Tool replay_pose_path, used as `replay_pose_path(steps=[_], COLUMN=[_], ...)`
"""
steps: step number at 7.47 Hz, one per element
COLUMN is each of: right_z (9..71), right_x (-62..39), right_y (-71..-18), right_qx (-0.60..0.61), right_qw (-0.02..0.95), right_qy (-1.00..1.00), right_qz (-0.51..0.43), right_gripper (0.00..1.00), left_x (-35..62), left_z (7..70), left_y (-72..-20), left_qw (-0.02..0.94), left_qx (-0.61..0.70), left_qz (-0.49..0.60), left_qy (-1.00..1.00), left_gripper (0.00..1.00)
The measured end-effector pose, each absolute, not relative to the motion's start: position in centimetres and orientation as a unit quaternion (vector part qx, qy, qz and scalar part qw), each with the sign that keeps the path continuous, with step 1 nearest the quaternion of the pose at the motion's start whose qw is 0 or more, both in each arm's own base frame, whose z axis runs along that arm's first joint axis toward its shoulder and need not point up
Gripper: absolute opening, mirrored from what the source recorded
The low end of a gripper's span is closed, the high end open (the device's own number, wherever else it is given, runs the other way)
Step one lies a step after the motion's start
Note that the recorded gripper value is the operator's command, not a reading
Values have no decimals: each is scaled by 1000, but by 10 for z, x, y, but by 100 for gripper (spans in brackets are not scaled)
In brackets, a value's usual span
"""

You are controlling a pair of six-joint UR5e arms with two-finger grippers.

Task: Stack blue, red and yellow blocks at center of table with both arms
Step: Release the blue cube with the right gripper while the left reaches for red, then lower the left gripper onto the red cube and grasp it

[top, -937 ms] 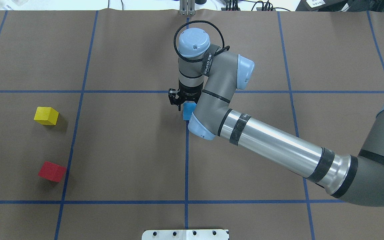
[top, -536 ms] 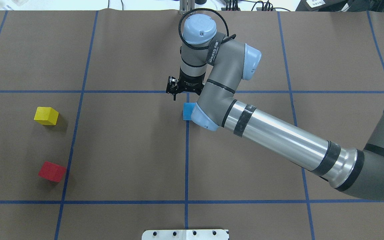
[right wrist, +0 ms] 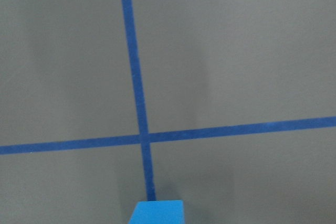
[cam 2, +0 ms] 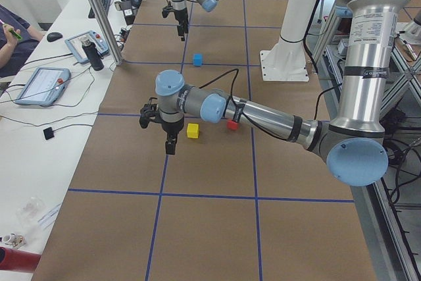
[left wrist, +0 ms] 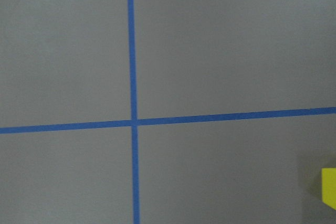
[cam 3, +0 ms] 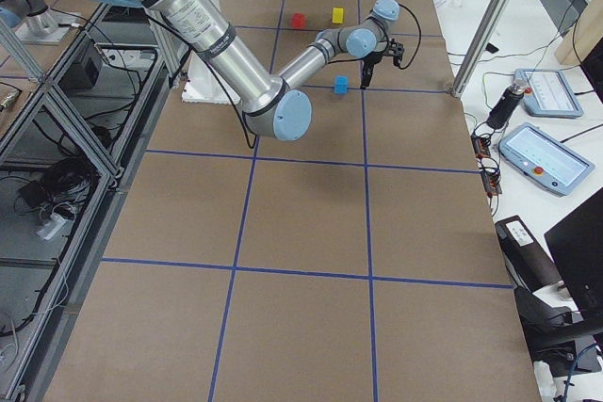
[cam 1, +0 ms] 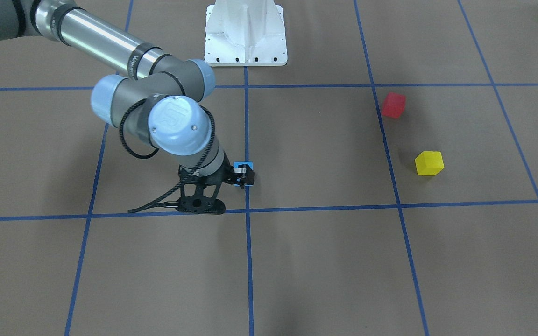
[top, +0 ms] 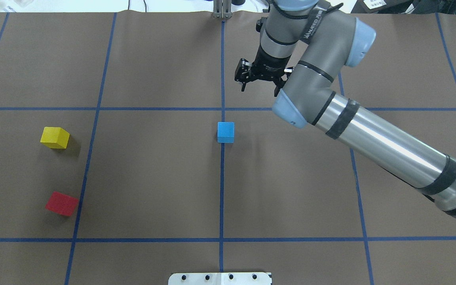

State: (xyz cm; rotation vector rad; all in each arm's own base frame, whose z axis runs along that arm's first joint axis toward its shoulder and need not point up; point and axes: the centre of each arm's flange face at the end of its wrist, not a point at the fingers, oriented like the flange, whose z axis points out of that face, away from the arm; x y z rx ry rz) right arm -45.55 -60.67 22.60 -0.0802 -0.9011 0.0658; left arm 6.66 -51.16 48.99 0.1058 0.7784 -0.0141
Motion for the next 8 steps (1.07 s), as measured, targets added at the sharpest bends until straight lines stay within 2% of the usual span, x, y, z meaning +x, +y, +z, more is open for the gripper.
replay_pose_path(steps=[2,4,6,8], right_z=[286,340,365,373], right_x=[-385,-340,-324,-322], right_y=[-617,-621,-619,-618], right_qx=[-7,9,8,7], right_qw=[906,915,918,918], right_qy=[-422,-402,-397,-395], right_qz=[11,-10,-22,-23], right_gripper=[99,99,99,99], left_x=[157,241,270,270], left_z=[433,408,419,441], left_y=[-468,-414,-365,-337], left_qw=[916,910,898,895], left_qx=[65,88,101,104], left_qz=[9,48,90,109], left_qy=[395,403,419,420], left_gripper=[100,100,99,99])
